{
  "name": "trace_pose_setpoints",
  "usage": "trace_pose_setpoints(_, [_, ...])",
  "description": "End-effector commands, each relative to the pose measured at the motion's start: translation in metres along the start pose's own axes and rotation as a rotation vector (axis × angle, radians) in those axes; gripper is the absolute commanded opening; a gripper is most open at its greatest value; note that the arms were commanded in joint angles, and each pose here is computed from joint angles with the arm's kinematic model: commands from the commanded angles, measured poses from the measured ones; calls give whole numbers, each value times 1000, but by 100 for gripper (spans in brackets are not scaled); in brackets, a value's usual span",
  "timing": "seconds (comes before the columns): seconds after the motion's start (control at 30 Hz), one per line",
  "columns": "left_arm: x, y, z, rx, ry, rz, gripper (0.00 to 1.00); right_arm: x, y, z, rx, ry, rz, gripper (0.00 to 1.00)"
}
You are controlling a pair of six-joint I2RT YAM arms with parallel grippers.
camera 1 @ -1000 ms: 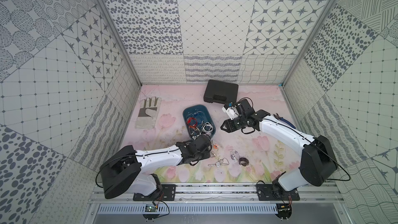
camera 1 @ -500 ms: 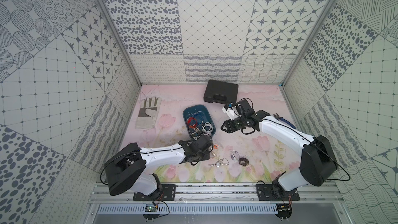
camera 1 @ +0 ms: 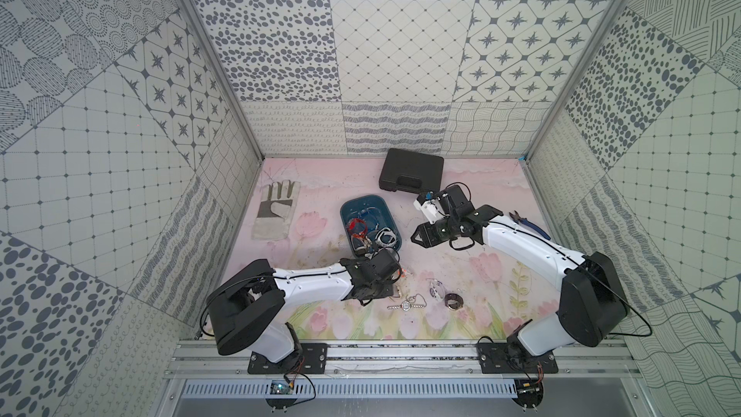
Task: Put the watch into the storage box
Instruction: Pick up the watch at the center of the board.
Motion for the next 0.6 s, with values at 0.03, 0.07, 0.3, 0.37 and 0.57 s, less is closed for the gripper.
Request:
trace_pose_setpoints(0.03, [5,9,-13,64,-69,7,2,-1,5,7,-43,15,-11,43])
trace_pose_setpoints(0.07, [3,13,-14,68,-76,-5,1,-1,5,8,-46,17,-12,43])
trace_pose_setpoints(0.3, [4,61,-11,62,-138,-37,0,-4,11,13,-68,11,-31,43])
trace_pose_setpoints(0.37, [1,80,-4,44,-149,-67,0,-4,14,16,-79,7,-29,43])
trace_pose_setpoints(0.57, [17,121,45,-33,-123,-99,0,-10,20,18,-97,-6,-34,43])
Point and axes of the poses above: each gripper's point midway between its finger pads, its own y axis back along the fingers, its own x axis along the line the jaws close on, z = x × y, the point moved 1 cm from there along y, back along the fingers, and after that the axes turned 7 degrees about -y, right-handed, at the moved point
